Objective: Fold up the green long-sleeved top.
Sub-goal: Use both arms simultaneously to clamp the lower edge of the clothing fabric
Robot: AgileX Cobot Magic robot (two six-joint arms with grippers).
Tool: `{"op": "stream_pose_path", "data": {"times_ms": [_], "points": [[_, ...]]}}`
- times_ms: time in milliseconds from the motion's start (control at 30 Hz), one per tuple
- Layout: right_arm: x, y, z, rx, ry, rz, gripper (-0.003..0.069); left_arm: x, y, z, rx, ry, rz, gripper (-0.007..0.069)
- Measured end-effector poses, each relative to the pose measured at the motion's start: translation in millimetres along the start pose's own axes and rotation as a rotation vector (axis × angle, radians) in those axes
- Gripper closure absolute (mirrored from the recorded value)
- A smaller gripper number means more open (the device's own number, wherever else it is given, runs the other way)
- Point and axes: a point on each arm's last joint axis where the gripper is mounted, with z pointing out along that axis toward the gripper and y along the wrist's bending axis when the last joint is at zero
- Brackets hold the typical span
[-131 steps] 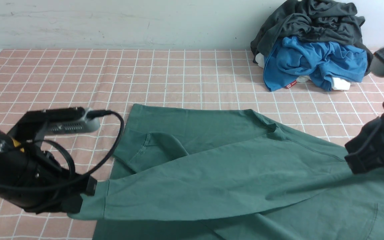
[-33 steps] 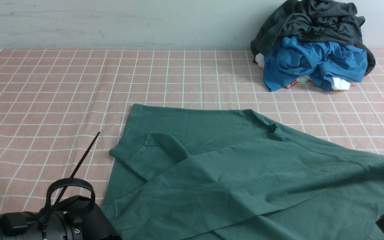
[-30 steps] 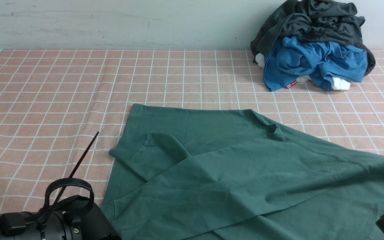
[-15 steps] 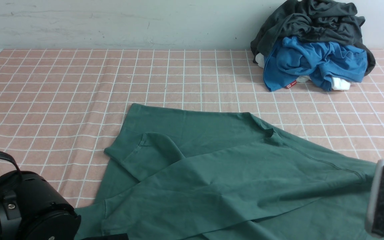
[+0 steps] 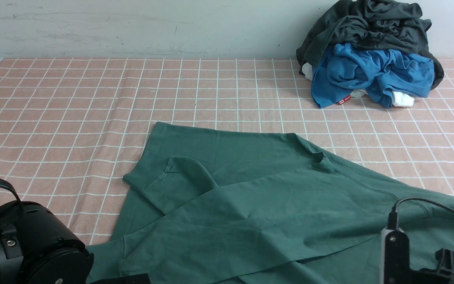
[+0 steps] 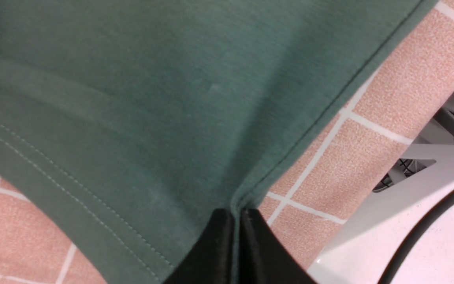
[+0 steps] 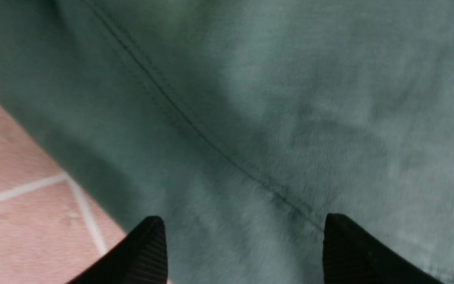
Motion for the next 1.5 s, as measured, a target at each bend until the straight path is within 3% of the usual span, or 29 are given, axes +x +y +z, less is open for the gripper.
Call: {"op": "stream_pose_path", "data": {"times_ms": [167, 400, 833, 1333, 1500], "points": [[-2.8, -1.6, 14.7, -0.039, 0.054, -0.134, 0.0173, 0.0, 0.0, 0.0, 0.000, 0.000, -0.010, 0.0627], [-3.1, -0.9, 14.8, -0.053, 0.054, -0.194, 0.0199, -0.1, 0.0, 0.0, 0.000, -0.001, -0.014, 0.0627], [4.2, 7.9, 8.8, -0.123, 0.086, -0.183, 0.0216, -0.5, 0.2, 0.0, -0.002, -0.006, -0.014, 0.0626], [3.6, 10.2, 13.3, -0.069, 0.010, -0.274, 0.0218, -1.1, 0.6, 0.0, -0.006, -0.013, -0.014, 0.0626], [3.7, 10.1, 13.3, -0.068, 0.011, -0.275, 0.0286, -1.1, 0.6, 0.0, -0.006, -0.013, -0.014, 0.0626]]}}
